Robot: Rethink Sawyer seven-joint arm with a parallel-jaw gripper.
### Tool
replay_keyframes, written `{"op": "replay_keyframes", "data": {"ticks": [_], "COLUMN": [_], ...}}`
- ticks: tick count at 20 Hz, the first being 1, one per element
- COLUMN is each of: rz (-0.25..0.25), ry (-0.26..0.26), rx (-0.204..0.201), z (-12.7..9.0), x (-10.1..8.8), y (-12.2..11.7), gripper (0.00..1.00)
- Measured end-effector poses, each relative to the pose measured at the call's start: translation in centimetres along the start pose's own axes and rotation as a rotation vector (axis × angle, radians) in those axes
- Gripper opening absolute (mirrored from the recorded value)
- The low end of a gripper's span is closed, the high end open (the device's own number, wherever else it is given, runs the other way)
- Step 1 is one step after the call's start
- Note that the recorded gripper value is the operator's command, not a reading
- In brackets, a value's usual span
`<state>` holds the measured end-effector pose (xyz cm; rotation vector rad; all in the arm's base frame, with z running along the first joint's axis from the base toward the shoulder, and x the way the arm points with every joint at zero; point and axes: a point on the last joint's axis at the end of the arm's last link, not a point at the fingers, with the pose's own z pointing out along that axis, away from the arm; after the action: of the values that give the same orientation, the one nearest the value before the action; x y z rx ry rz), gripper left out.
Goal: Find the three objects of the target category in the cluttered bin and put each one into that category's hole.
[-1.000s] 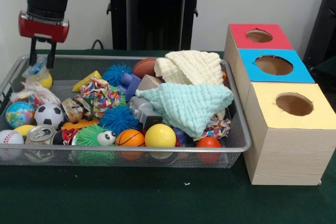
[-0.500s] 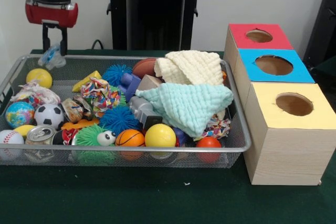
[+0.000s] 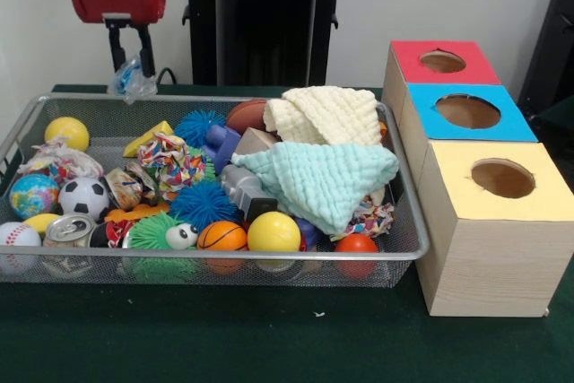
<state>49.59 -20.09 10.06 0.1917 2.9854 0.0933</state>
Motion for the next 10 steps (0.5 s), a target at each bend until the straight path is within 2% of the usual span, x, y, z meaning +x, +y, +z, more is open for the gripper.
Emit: {"op": "replay_keyframes", "data": {"ticks": [4,10], "rz": [0.005,0.01], "ry": [-0.001,0.015], "rx": [-0.025,-0.04], "z": [-1.3,-3.1], "x": [-0.6,-1.3], "y": [1.5,3.0], "gripper": [0.0,0.0]}}
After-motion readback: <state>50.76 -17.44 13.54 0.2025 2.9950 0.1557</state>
